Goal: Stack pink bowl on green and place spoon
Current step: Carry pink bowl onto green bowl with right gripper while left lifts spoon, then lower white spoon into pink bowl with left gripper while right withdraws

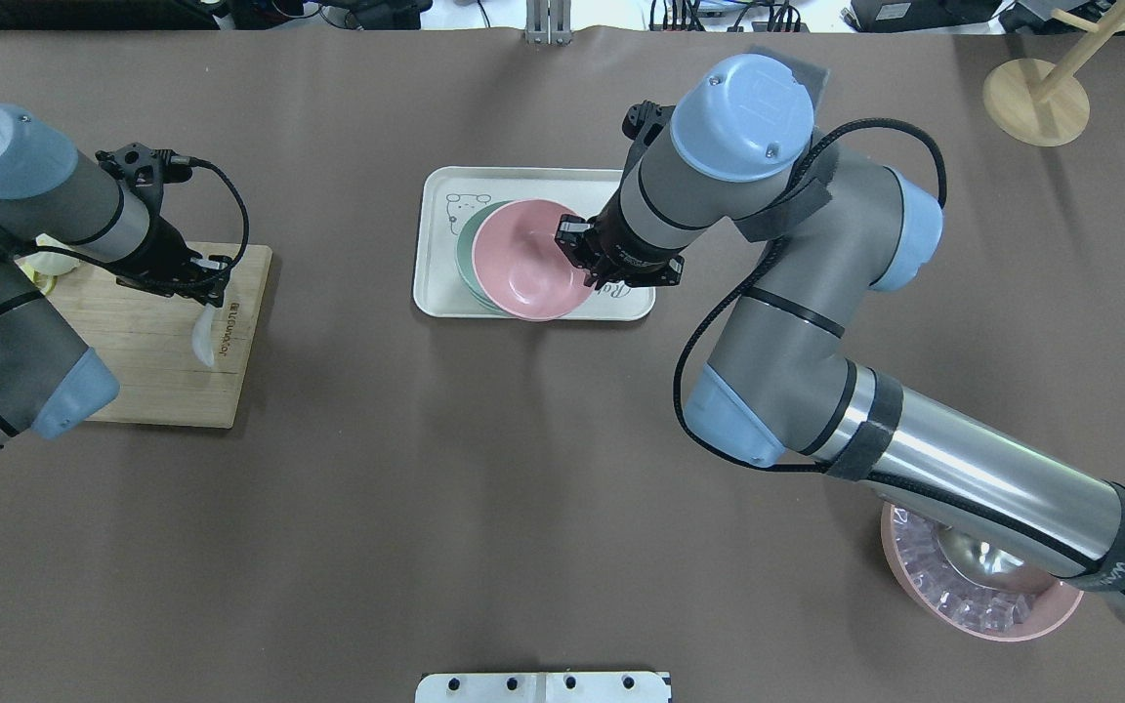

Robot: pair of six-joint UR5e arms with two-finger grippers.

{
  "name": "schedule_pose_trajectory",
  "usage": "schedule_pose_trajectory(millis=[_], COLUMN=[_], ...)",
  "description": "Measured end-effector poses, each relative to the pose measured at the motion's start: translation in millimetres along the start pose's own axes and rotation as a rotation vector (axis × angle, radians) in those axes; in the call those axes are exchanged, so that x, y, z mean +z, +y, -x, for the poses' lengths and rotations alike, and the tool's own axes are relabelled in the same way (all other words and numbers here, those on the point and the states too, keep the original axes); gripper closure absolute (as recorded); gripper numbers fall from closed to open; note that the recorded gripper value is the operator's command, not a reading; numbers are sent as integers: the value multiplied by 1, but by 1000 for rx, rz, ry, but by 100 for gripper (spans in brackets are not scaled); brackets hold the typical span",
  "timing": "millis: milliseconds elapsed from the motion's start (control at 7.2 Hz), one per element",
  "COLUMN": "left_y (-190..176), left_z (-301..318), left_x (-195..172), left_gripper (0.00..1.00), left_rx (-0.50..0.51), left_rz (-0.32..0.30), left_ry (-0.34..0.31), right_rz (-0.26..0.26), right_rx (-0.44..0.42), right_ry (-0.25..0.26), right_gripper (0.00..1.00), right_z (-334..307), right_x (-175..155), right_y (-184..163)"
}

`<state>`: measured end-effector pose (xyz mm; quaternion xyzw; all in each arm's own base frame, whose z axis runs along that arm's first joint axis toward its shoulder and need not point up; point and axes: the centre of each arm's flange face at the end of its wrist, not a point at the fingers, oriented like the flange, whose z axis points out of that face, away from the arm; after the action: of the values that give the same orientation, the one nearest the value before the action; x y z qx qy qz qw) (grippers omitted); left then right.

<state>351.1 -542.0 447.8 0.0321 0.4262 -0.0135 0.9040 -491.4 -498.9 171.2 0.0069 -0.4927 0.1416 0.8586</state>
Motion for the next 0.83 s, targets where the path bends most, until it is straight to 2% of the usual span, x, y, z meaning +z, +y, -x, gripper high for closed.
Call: schedule_pose_trajectory(millis=[278, 556, 833], left_y=[-6, -18, -27], left_z=[-52, -115, -181], left_x=[-35, -72, -102], left_gripper=[100, 100, 100], left_rx=[-10, -68, -136], left_rz=[-3, -21, -33], left_ry=[94, 185, 262], right_rz=[-30, -42, -59], right_rx=[20, 22, 6], right_ry=[-15, -37, -55], right_gripper=[100, 1, 0], right_z=[19, 20, 18], right_x=[19, 37, 39], right_y=[-12, -19, -21])
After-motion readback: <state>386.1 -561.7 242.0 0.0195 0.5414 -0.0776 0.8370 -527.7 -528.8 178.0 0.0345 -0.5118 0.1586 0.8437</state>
